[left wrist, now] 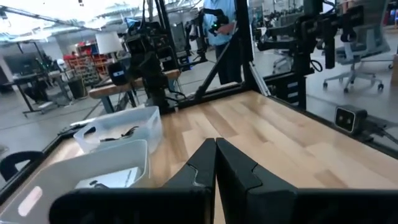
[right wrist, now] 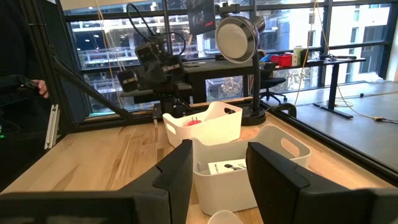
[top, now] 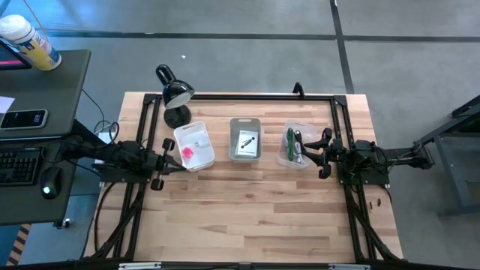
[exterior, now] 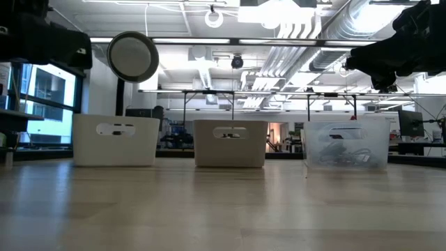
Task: Pick and place items into bin
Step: Return to home position
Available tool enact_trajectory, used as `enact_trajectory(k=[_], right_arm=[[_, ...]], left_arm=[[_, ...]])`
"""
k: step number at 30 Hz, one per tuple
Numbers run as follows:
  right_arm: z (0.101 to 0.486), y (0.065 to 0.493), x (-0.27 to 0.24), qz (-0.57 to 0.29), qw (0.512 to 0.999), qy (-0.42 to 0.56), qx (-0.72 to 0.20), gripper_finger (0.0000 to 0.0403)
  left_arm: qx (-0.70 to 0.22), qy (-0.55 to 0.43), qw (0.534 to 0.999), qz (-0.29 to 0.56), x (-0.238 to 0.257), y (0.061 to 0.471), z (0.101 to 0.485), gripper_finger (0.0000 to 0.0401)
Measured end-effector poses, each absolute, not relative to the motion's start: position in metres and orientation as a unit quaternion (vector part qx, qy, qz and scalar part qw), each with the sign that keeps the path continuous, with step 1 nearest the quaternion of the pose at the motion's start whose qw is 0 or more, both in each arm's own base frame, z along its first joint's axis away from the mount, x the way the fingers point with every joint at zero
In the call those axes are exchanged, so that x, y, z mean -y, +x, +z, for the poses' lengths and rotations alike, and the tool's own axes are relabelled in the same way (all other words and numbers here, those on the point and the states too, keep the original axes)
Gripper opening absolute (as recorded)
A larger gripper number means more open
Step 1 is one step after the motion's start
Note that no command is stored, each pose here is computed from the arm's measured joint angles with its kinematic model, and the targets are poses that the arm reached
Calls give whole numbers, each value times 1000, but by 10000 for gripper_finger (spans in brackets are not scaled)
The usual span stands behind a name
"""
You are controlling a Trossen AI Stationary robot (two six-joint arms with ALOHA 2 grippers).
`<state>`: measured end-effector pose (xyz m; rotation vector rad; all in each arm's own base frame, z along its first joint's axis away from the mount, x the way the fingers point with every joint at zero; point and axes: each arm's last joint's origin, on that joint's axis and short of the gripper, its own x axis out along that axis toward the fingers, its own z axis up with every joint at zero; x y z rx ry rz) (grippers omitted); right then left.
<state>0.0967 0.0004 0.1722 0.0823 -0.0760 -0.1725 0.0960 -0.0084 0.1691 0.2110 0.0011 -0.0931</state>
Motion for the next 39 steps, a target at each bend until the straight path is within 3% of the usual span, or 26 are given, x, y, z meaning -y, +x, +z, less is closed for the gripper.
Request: enact_trajectory(k=[16,24,32,39], right_arm=[[172,97,0,-86,995,41,38,140],[172,97,0,-86,995,41,38,140],[172,97,0,-86,995,41,38,140],[172,97,0,-86,995,41,38,140]], left_arm=[[-4,0,999,-51,9,96,169,1],[-3,-2,999,-43,6,96,170,1],[-4,-1,999,34,-8,96,169,1],[-4,-1,1000,27,-7,96,169,1]])
